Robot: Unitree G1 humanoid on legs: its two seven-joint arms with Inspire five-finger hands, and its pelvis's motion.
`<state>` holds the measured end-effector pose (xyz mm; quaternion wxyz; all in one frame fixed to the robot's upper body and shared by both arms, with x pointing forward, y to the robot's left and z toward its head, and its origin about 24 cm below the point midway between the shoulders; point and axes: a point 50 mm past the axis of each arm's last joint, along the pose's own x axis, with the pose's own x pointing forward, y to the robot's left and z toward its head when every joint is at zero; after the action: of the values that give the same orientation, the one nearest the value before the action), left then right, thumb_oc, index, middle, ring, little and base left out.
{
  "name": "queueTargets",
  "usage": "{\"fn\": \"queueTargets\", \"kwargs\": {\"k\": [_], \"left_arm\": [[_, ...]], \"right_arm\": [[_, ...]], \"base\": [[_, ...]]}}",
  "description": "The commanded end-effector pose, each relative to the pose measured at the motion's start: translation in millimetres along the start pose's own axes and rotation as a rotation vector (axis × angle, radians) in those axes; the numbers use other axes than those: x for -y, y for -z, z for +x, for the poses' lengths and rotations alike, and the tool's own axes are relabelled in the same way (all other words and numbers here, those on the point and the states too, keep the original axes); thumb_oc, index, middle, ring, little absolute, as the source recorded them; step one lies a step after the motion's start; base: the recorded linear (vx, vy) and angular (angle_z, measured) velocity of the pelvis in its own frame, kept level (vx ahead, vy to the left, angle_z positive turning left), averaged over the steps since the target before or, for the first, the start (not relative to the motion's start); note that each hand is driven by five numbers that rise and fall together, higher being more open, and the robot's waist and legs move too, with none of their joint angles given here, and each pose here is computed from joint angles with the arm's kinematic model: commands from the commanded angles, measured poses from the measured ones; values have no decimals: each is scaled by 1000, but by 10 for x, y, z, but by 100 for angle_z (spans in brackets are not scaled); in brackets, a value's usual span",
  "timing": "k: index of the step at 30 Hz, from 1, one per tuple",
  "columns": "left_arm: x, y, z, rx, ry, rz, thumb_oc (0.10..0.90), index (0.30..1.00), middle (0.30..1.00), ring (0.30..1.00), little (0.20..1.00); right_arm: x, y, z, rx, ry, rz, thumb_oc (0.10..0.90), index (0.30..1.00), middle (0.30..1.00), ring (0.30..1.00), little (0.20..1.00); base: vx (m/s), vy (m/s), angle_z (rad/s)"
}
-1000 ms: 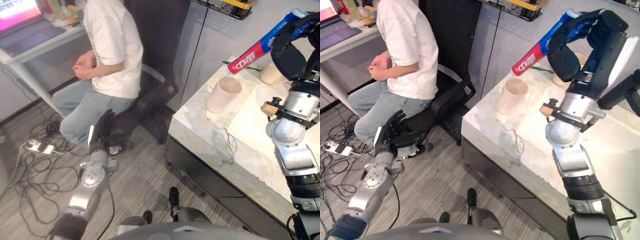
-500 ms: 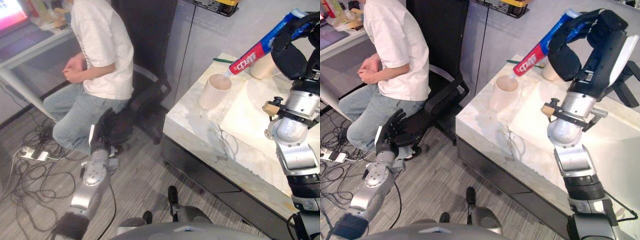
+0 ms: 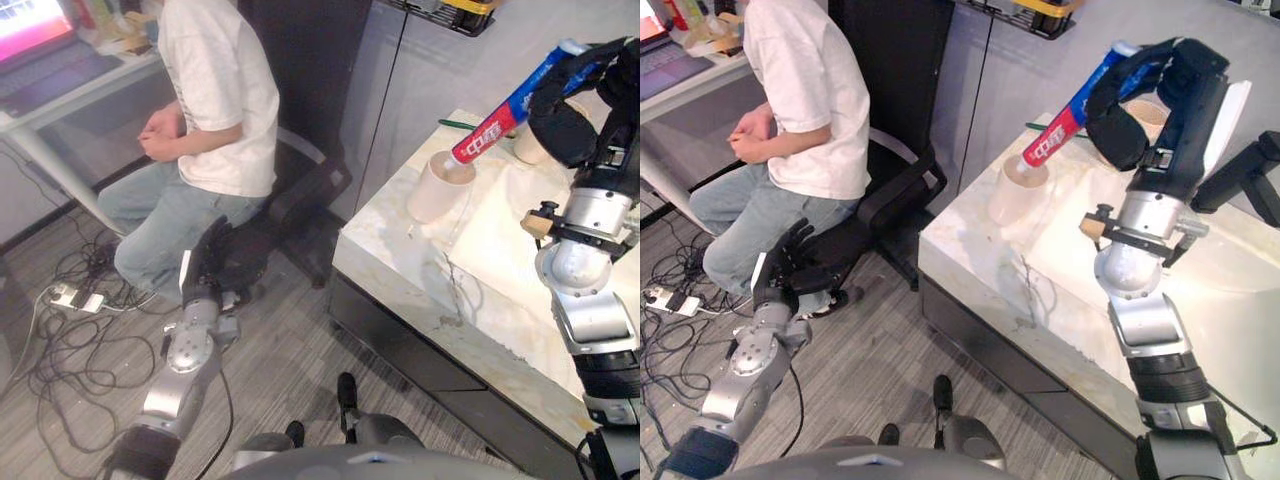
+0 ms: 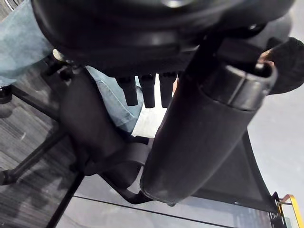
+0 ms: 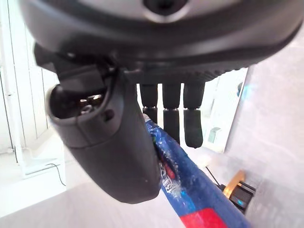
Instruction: Organize the bathroom.
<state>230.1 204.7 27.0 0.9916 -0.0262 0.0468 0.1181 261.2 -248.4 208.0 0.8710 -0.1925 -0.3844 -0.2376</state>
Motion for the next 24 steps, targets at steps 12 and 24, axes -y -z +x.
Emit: {"fn": "queueTargets", "kwargs": {"k": [12, 24], "left_arm": [[68, -434, -3, 247, 77, 25, 800, 900, 900, 900, 900], [67, -473, 9, 262, 65, 21, 800, 900, 900, 900, 900]], "right_arm": [[35, -167, 121, 87, 26, 67, 800, 900, 900, 900, 900], [54, 33, 87, -82, 14, 13, 800, 900, 900, 900, 900]], "base": [[22, -12, 0], [-7, 6, 0]]}}
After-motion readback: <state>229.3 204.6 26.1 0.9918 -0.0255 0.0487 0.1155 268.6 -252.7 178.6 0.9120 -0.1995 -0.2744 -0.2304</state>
